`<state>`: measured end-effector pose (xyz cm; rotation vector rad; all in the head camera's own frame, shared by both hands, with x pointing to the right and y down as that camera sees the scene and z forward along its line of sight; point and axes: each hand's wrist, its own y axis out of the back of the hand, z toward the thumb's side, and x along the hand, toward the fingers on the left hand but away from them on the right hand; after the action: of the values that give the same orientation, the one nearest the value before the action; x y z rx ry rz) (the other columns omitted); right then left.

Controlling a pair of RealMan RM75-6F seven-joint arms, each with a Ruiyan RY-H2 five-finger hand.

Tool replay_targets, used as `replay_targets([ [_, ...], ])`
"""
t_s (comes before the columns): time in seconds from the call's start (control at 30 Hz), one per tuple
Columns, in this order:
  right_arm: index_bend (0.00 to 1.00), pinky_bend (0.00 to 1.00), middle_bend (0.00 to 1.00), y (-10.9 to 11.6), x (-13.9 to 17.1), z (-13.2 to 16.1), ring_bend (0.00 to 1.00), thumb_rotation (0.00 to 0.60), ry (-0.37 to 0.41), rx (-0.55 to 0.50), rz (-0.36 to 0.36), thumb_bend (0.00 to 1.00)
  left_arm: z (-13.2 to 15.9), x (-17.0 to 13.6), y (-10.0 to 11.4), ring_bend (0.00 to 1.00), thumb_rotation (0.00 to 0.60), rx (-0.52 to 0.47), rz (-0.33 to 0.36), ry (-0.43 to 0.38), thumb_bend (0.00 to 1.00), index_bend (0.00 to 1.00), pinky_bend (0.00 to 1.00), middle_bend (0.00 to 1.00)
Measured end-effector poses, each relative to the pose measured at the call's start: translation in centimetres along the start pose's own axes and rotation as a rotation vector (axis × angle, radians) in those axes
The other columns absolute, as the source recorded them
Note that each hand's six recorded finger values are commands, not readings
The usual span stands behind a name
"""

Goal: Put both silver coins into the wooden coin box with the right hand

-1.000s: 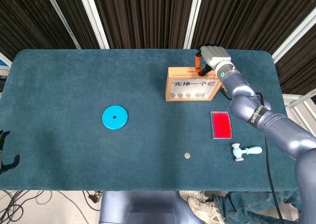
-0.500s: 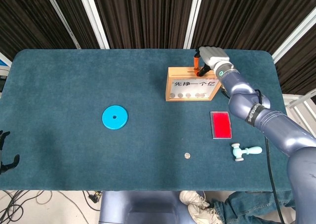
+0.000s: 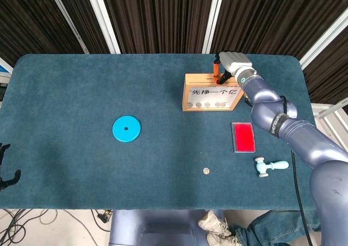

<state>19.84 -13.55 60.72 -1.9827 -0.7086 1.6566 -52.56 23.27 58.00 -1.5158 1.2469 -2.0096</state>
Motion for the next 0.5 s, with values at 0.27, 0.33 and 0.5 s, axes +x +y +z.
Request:
replay_targets([
  [0.27, 0.58, 0.0, 0.14, -0.09, -0.09, -0.08, 0.0, 0.6, -0.003, -0.003, 0.01, 0.59, -0.04, 0.0, 0.0, 0.0, 0.6, 0.001, -0.002, 0.003, 0.38, 0.13, 0.0, 0.0],
  [0.33, 0.57, 0.0, 0.14, -0.05, -0.08, -0.08, 0.0, 0.6, -0.003, -0.003, 0.012, 0.59, -0.04, 0.01, 0.01, 0.0, 0.6, 0.001, -0.002, 0.003, 0.38, 0.13, 0.0, 0.0],
  [0.5, 0.55, 0.0, 0.13, -0.01, -0.07, -0.11, 0.0, 0.6, -0.002, -0.003, 0.014, 0.59, -0.06, -0.01, -0.01, 0.0, 0.6, 0.001, -0.002, 0.004, 0.38, 0.13, 0.0, 0.0],
])
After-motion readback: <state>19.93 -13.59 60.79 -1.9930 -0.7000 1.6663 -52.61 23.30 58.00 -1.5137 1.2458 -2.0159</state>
